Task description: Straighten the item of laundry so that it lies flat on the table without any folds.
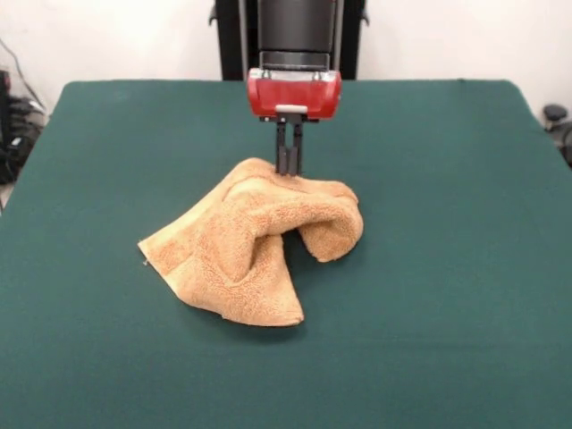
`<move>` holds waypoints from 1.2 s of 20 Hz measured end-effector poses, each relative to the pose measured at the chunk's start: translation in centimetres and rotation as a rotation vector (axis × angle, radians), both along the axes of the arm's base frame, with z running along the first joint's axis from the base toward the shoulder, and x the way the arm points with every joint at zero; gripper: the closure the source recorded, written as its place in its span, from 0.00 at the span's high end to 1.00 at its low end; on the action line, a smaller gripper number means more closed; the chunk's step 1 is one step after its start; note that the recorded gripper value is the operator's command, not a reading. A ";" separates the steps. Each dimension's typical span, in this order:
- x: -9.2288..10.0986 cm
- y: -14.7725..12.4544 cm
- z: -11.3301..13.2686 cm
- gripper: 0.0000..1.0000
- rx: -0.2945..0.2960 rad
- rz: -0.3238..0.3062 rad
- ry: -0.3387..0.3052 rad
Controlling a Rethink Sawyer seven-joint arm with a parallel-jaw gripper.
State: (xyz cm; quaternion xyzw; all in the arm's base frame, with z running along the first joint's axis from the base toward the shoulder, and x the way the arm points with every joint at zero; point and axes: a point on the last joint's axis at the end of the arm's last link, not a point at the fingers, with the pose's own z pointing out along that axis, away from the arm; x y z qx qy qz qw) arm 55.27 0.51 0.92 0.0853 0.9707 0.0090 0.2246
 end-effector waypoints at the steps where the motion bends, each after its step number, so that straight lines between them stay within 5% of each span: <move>1: 0.0 -0.3 0.1 0.00 -0.001 0.008 -0.010; 11: -0.6 -5.6 0.0 0.00 -0.016 0.022 -0.118; 24: -3.3 -8.0 -3.4 0.00 0.030 0.012 -0.088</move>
